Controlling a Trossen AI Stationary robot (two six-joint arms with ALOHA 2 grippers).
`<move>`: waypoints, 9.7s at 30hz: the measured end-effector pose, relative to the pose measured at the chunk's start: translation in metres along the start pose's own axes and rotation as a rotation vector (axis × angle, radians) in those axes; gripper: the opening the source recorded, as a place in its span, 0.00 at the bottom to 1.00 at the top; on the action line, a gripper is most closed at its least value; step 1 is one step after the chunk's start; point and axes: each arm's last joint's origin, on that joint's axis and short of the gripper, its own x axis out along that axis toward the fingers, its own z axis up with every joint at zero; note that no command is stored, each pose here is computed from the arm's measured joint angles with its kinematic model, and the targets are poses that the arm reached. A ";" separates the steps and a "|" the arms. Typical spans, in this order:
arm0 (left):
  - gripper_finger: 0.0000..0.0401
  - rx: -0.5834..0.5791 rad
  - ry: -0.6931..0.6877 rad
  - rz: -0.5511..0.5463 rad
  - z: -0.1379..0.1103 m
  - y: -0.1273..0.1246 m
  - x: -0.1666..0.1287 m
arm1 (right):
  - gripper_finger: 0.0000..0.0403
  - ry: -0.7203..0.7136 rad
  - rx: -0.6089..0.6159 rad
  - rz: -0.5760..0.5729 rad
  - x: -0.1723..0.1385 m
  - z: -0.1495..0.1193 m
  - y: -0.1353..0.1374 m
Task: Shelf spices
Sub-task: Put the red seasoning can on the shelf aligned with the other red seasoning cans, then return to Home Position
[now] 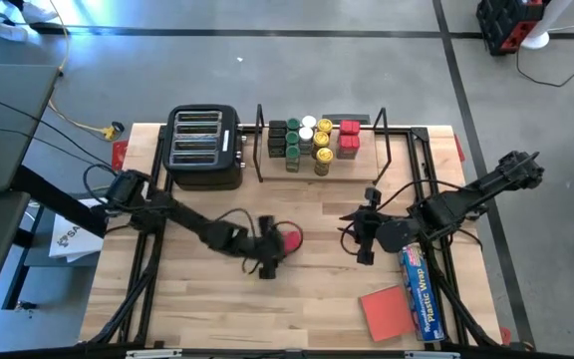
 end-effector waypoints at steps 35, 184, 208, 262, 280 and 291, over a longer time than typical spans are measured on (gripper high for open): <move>0.52 0.018 0.016 -0.059 0.005 0.032 0.010 | 0.61 0.233 0.030 0.110 0.152 -0.099 0.018; 0.72 -0.035 -0.236 -0.027 0.038 0.005 -0.054 | 0.03 0.729 0.064 -0.172 0.095 -0.065 -0.204; 0.72 -0.043 -0.231 -0.028 0.037 0.005 -0.054 | 0.00 0.531 0.131 -0.130 0.125 -0.088 -0.169; 0.31 -0.428 -0.769 0.006 -0.097 0.139 -0.198 | 0.00 -0.472 0.354 0.540 -0.080 -0.147 -0.105; 0.24 -0.451 -0.883 -0.007 -0.132 0.137 -0.197 | 0.00 -0.936 0.238 0.404 -0.018 -0.175 -0.091; 0.24 -0.383 -0.843 -0.062 -0.146 0.123 -0.173 | 0.00 -0.781 0.235 0.258 -0.005 -0.184 -0.091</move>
